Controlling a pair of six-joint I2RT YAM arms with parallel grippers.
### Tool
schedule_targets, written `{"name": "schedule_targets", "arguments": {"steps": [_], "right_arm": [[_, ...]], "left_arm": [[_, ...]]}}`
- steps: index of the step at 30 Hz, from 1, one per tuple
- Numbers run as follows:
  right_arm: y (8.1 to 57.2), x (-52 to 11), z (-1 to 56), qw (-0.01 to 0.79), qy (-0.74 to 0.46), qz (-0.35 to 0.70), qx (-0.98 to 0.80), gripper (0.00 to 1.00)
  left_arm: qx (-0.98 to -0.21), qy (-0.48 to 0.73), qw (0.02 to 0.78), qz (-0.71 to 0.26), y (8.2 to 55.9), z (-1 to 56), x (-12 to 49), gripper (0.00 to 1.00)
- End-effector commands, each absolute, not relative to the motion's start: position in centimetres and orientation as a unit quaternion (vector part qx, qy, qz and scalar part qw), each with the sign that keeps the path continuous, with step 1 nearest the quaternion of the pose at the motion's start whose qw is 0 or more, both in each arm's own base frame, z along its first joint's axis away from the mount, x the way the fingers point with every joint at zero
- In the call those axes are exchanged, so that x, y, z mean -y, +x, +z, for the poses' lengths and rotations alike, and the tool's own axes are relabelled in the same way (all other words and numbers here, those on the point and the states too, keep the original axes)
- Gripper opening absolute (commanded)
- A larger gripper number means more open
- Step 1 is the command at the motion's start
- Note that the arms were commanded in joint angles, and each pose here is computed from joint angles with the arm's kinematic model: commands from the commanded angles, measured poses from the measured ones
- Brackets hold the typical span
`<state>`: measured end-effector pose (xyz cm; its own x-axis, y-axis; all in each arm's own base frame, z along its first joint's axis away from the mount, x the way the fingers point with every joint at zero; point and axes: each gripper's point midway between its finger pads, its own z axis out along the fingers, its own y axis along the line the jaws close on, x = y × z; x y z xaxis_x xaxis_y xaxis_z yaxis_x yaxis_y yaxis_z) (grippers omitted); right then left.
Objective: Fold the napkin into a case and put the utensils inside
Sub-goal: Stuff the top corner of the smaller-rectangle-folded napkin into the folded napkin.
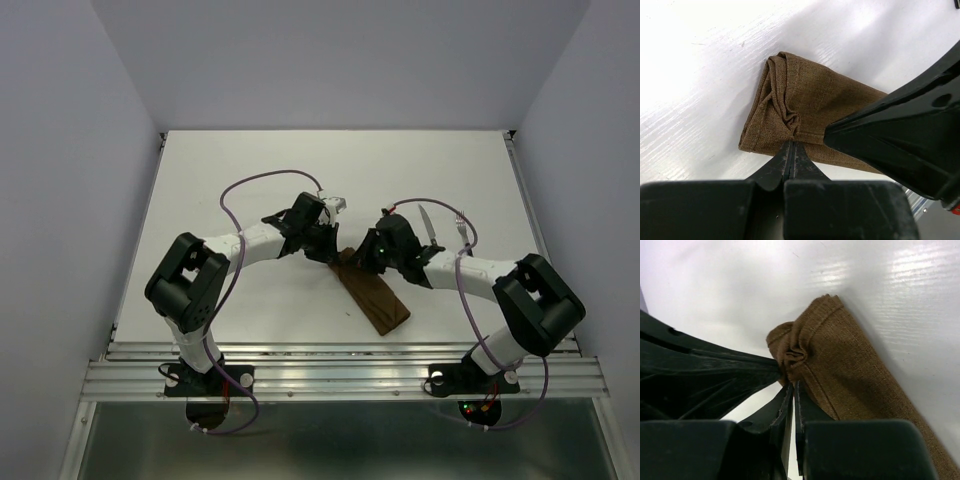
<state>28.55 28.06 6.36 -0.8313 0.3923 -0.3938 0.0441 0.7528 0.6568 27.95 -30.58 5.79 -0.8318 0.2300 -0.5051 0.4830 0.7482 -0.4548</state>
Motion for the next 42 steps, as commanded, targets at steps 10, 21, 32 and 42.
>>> {"name": "schedule_targets", "arguments": {"steps": [10,21,32,42], "right_arm": [[30.5,-29.2,7.0,0.283,0.118,0.328,-0.893,0.11],[31.2,-30.9,6.7,0.268,0.106,0.347,-0.892,0.10],[31.3,-32.5,6.3,0.251,0.095,0.377,-0.886,0.10],[31.5,-32.0,3.0,0.224,0.134,0.340,-0.904,0.11]], "left_arm": [[-0.895,0.221,0.230,-0.312,28.6,7.8,31.3,0.00],[-0.890,0.219,0.238,-0.320,29.0,8.5,31.7,0.00],[-0.887,0.223,0.236,-0.328,29.0,8.6,32.1,0.00],[-0.888,0.223,0.233,-0.328,29.0,8.3,32.1,0.00]]}}
